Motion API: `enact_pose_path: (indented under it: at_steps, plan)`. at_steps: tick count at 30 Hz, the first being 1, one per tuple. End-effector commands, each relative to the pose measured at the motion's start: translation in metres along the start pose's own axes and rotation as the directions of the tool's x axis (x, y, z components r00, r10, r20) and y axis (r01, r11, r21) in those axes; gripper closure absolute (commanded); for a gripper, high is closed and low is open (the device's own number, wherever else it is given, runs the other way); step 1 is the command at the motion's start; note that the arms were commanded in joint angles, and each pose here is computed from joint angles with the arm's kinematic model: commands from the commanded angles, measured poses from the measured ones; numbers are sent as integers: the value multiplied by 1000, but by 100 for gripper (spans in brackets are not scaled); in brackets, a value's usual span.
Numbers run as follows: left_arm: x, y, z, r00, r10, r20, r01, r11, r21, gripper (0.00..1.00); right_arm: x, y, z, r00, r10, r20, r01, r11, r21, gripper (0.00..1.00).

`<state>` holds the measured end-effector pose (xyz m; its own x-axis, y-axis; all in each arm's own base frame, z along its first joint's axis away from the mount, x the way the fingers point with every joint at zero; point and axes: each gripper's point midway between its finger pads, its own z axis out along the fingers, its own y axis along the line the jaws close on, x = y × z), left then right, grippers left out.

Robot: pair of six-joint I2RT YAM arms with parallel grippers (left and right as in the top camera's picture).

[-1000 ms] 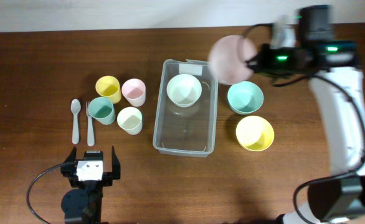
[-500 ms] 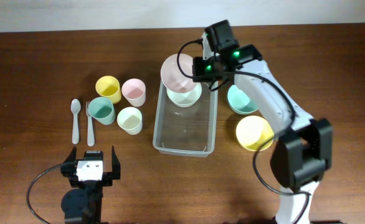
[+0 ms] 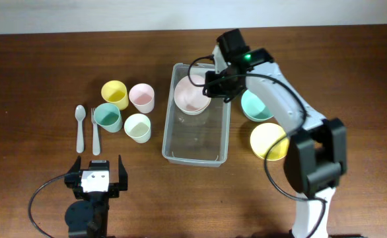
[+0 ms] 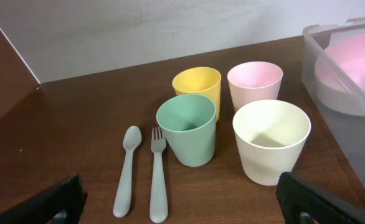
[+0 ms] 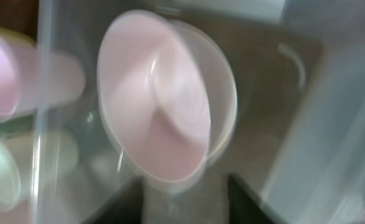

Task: Pack container
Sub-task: 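Stack the pink bowl onto the white bowl in the container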

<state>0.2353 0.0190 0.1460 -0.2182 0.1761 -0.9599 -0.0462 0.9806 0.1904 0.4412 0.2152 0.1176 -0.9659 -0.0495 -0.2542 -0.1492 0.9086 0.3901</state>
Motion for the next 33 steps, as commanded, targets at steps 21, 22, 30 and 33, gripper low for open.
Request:
enact_pose_path:
  at_steps: [21,22,30,33]
  plan:
    - [0,0,0,1000,11,5,-11,1000,4,0,-16,-8,-90,984,-88,154,83,996,37,93]
    - [0,-1,0,1000,11,5,-11,1000,4,0,-18,-6,-81,983,-104,152,96,994,59,95]
    - [0,-1,0,1000,11,5,-11,1000,4,0,-24,-6,-2,987,-135,92,128,989,77,96]
    - [0,-1,0,1000,11,5,-11,1000,4,0,-26,-19,17,991,-111,77,104,991,84,96]
